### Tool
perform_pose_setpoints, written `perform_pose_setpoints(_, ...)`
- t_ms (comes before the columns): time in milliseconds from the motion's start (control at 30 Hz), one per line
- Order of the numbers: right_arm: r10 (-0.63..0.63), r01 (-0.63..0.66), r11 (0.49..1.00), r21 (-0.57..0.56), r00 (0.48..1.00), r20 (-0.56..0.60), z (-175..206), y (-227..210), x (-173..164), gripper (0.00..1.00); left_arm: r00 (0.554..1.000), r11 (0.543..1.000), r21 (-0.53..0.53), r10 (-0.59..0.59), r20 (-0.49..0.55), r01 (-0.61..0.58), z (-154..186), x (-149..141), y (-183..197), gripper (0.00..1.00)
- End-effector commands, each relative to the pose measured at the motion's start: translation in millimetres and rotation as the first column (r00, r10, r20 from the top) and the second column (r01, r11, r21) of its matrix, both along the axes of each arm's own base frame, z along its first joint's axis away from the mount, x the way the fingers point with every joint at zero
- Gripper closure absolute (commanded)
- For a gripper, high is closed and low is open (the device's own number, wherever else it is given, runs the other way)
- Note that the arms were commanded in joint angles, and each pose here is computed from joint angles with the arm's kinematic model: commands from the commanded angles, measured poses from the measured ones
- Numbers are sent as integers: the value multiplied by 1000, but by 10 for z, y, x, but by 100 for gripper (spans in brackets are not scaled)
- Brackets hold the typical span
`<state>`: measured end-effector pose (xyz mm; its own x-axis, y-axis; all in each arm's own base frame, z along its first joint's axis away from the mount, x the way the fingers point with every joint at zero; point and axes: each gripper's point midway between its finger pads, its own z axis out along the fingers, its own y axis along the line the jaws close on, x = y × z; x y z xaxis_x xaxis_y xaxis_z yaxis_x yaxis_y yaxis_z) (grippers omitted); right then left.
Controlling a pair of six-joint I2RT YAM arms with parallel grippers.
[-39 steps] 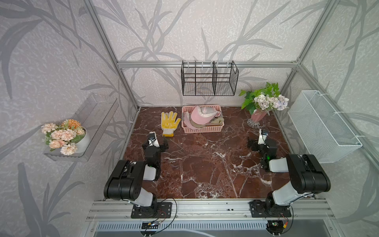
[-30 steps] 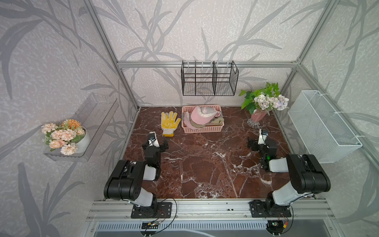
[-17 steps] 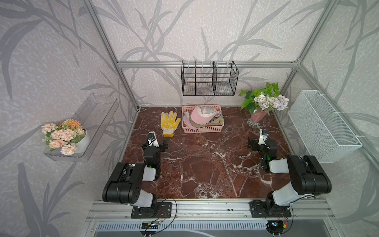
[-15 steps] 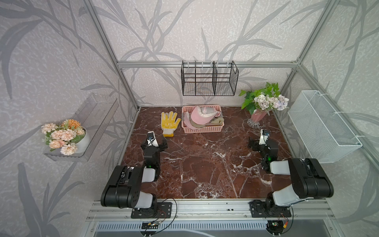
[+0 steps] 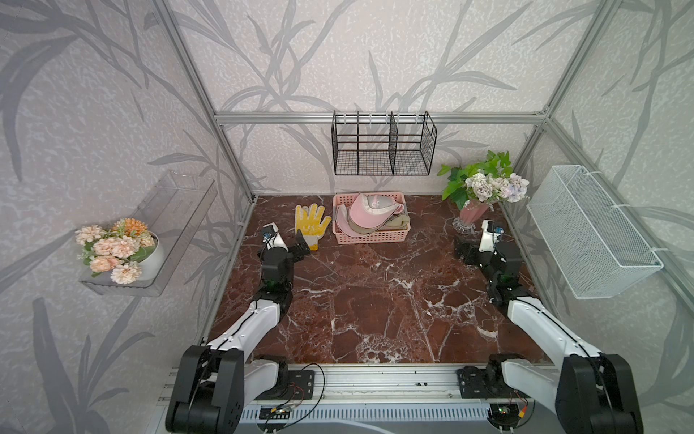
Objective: Turn the baseball cap inside out
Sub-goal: Pick up the baseball cap from the basket.
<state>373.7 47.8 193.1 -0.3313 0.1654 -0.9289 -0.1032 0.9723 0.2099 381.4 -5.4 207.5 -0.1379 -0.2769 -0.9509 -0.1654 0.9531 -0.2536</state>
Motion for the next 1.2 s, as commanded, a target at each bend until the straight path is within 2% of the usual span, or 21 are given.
perform_pose_setpoints(0,125,-123,992,23,985,-121,-140,372,-79,1,983,982,-72,-179,-51,175,35,61,-389,0)
perform_pose_setpoints(100,200,-198,980,24,967,-161,-150,638,-55,1,946,945,-84,-321,-52,316,161,151,-713,1)
perform_pose_setpoints(233,261,-254,965,61,948,-180,-162,878,-34,1,874,876,-70,-482,-60,478,325,290,-1162,11)
perform_pose_setpoints(367,273,-257,961,101,941,-199,-162,970,-33,1,806,809,-60,-588,-72,585,409,510,-1498,32)
perform_pose_setpoints(400,270,-250,961,118,940,-206,-156,977,-37,1,799,802,-68,-597,-78,593,400,593,-1547,40)
perform_pose_setpoints(467,263,-238,961,138,940,-216,-165,974,-54,1,782,788,-86,-615,-102,609,359,744,-1631,50)
perform_pose_setpoints(600,177,-140,975,176,959,-221,-150,848,-62,1,769,783,-116,-622,-150,611,181,1057,-1744,55)
perform_pose_setpoints(767,195,-152,971,187,951,-241,-123,872,-116,1,768,791,-136,-612,-191,596,-40,1403,-1819,61)
perform_pose_setpoints(900,196,-154,971,185,951,-238,-113,860,-149,1,767,801,-138,-598,-232,583,-194,1655,-1857,62)
perform_pose_setpoints(1100,190,-149,972,179,953,-236,-103,841,-176,1,757,810,-150,-584,-294,567,-444,1863,-1889,65)
perform_pose_setpoints(1167,185,-146,974,174,954,-238,-107,829,-178,1,742,798,-161,-601,-297,581,-497,1885,-1931,68)
